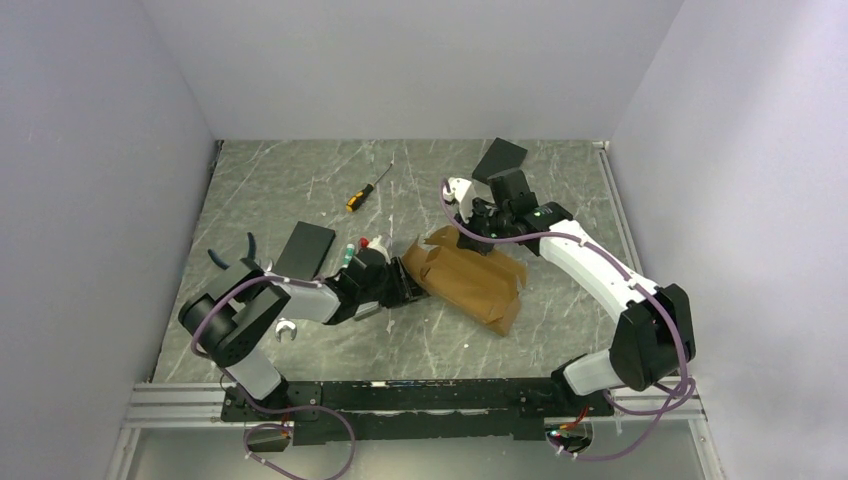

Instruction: Fold the paper box

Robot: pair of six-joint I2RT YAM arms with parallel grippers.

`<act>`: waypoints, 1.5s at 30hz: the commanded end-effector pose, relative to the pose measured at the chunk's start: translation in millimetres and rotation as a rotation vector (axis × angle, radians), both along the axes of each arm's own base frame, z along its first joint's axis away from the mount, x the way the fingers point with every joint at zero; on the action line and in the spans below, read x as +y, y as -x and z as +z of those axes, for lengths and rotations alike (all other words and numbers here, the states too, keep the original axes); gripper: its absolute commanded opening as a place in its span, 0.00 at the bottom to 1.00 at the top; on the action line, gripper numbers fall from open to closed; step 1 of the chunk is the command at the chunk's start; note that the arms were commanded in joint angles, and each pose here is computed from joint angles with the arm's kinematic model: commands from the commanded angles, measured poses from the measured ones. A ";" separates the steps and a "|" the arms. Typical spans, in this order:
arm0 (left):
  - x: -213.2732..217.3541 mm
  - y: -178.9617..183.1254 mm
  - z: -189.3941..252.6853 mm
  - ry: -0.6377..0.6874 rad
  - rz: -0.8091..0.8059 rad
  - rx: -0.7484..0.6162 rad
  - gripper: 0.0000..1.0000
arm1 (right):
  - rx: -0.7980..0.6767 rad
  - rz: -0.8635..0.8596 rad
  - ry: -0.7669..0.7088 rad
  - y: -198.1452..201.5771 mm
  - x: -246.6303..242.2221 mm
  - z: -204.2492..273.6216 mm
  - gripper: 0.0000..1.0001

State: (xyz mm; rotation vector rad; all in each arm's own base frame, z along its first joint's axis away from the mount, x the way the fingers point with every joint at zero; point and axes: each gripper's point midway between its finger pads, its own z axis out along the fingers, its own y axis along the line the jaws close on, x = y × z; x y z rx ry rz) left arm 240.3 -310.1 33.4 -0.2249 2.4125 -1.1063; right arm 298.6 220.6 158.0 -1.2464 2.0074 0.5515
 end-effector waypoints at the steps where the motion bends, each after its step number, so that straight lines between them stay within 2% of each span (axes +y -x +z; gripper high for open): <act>1: -7.2 -18.9 12.1 0.054 0.050 0.005 0.43 | 0.035 0.046 -0.036 11.0 10.0 -1.0 0.00; 6: -7.6 -18.0 12.3 0.065 0.061 0.029 0.43 | 0.059 0.050 -0.020 12.2 12.7 -9.6 0.00; 11: -6.2 -12.1 13.2 0.090 0.053 0.041 0.44 | 0.012 -0.024 0.009 -1.9 5.4 -8.3 0.00; 22: -0.9 3.6 9.7 0.107 -0.030 0.041 0.46 | -0.016 -0.099 0.035 -14.8 -5.6 -8.9 0.00; 29: -5.1 11.5 7.6 0.097 -0.114 0.059 0.48 | -0.019 -0.136 0.038 -22.0 -12.1 -8.7 0.08; 36: -3.5 19.4 8.0 0.086 -0.158 0.059 0.50 | 0.010 -0.169 0.060 -29.3 -22.3 -19.6 0.22; 39: -2.9 20.7 10.4 0.080 -0.169 0.053 0.50 | 0.030 -0.164 0.062 -28.3 -23.0 -23.3 0.23; 41: -2.3 20.7 12.2 0.074 -0.172 0.047 0.50 | 0.044 -0.156 0.064 -26.7 -22.8 -25.8 0.20; 44: -1.9 21.3 14.9 0.075 -0.177 0.042 0.50 | 0.060 -0.149 0.067 -25.7 -22.8 -28.9 0.02; 45: -1.9 21.7 15.3 0.077 -0.176 0.043 0.50 | 0.064 -0.146 0.065 -25.4 -22.5 -29.1 0.00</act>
